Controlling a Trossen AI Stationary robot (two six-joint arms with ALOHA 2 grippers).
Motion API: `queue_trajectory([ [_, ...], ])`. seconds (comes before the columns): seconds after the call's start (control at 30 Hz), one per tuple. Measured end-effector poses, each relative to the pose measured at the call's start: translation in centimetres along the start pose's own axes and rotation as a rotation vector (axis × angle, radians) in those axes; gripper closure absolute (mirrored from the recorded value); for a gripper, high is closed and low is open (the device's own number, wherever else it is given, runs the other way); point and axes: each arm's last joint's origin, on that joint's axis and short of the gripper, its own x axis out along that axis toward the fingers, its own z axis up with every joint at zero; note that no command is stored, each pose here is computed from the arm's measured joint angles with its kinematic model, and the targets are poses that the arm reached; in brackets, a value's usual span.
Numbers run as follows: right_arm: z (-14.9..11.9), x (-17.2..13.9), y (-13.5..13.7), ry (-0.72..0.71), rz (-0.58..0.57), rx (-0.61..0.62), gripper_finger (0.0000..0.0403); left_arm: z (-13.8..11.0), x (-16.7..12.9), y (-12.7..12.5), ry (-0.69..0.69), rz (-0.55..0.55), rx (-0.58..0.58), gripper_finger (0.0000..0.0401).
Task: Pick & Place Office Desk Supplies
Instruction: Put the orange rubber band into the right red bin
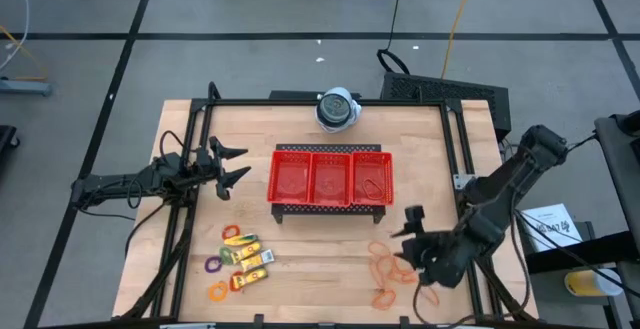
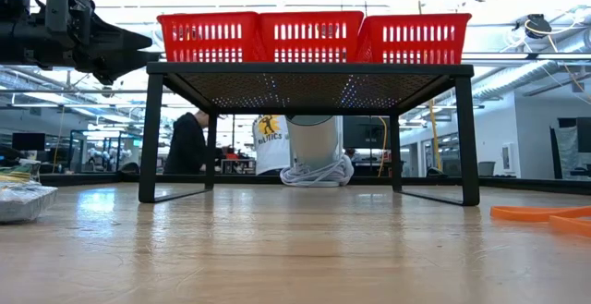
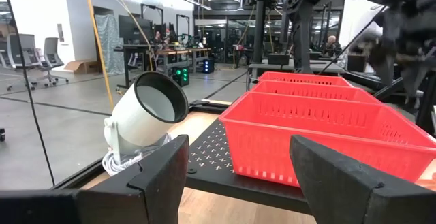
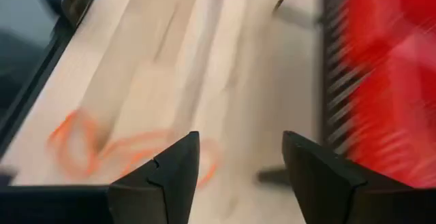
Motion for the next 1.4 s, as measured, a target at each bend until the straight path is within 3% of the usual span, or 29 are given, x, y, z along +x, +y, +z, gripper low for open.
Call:
queue_trajectory([
  [0.2,-2.4,1.9,1.8,0.326,0.074,0.158,0.0221,0.0,0.0,0.0,0.000,0.000,0.000,0.0134],
  [0.33,-3.5,2.9,2.9,0.430,0.029,0.150,0.0231,0.0,0.0,0.0,0.000,0.000,0.000,0.0134],
  [0.8,-4.0,5.5,4.7,0.469,0.009,0.196,0.0237,0.0,0.0,0.0,0.000,0.000,0.000,0.0135],
  [1.13,-6.0,9.3,2.8,0.551,-0.058,0.401,0.0237,0.0,0.0,0.0,0.000,0.000,0.000,0.0134],
  [1.4,-8.2,11.3,2.0,0.492,-0.003,0.426,0.0236,0.0,0.0,0.0,0.000,0.000,0.000,0.0134],
])
